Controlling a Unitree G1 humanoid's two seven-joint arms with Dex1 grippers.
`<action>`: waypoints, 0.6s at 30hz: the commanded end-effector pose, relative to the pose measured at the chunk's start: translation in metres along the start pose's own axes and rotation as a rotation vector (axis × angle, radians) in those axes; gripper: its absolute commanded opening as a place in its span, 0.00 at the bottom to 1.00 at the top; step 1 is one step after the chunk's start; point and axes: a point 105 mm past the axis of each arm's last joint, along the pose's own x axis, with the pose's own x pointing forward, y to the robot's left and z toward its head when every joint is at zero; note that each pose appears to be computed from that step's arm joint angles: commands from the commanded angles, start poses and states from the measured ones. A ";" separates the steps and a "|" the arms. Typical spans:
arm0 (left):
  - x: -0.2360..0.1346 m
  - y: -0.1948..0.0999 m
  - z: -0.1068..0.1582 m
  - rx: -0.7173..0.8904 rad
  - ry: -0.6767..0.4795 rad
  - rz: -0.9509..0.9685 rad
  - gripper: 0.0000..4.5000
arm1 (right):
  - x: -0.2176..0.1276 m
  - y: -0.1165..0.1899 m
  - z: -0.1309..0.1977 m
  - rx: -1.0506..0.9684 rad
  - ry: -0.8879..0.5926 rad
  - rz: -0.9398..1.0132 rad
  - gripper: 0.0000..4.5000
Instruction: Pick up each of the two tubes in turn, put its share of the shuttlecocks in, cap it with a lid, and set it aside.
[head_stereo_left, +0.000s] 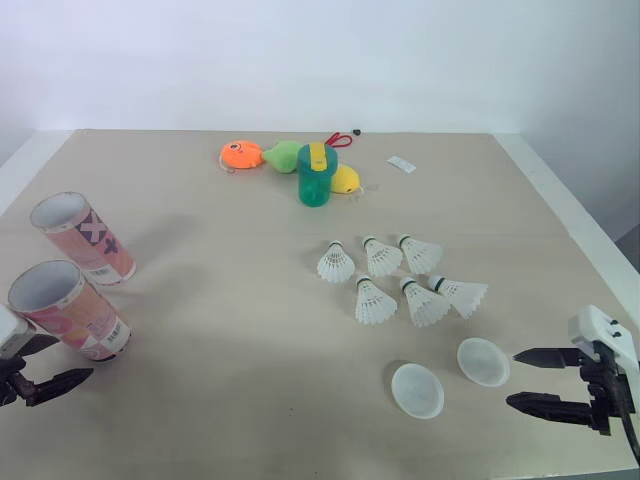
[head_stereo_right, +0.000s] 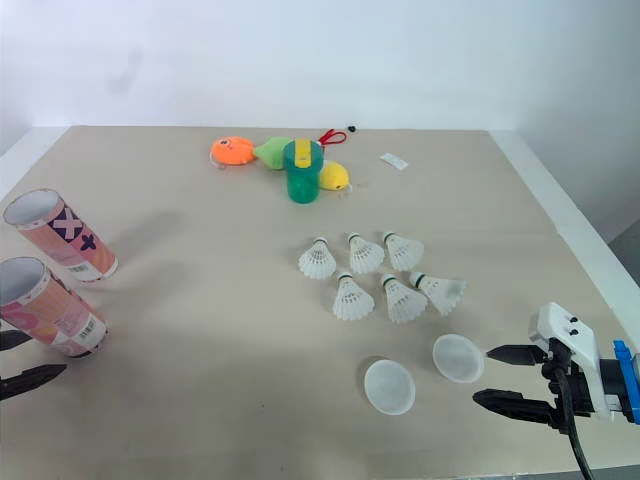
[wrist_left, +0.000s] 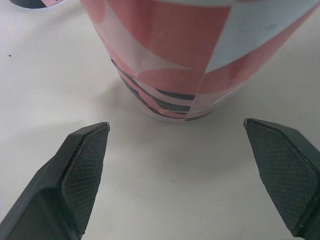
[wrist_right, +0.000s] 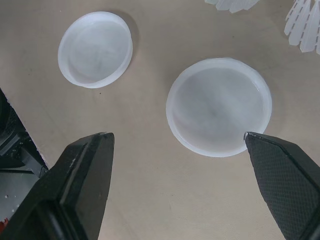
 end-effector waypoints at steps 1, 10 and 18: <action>-0.004 0.003 0.005 -0.010 -0.024 0.012 1.00 | -0.002 0.000 0.006 -0.021 -0.020 -0.003 0.99; -0.006 0.005 0.008 -0.034 -0.032 0.016 1.00 | -0.003 -0.001 0.007 -0.023 -0.019 -0.003 0.99; -0.006 0.005 0.008 -0.033 -0.031 0.019 1.00 | -0.003 -0.001 0.007 -0.023 -0.016 -0.002 0.99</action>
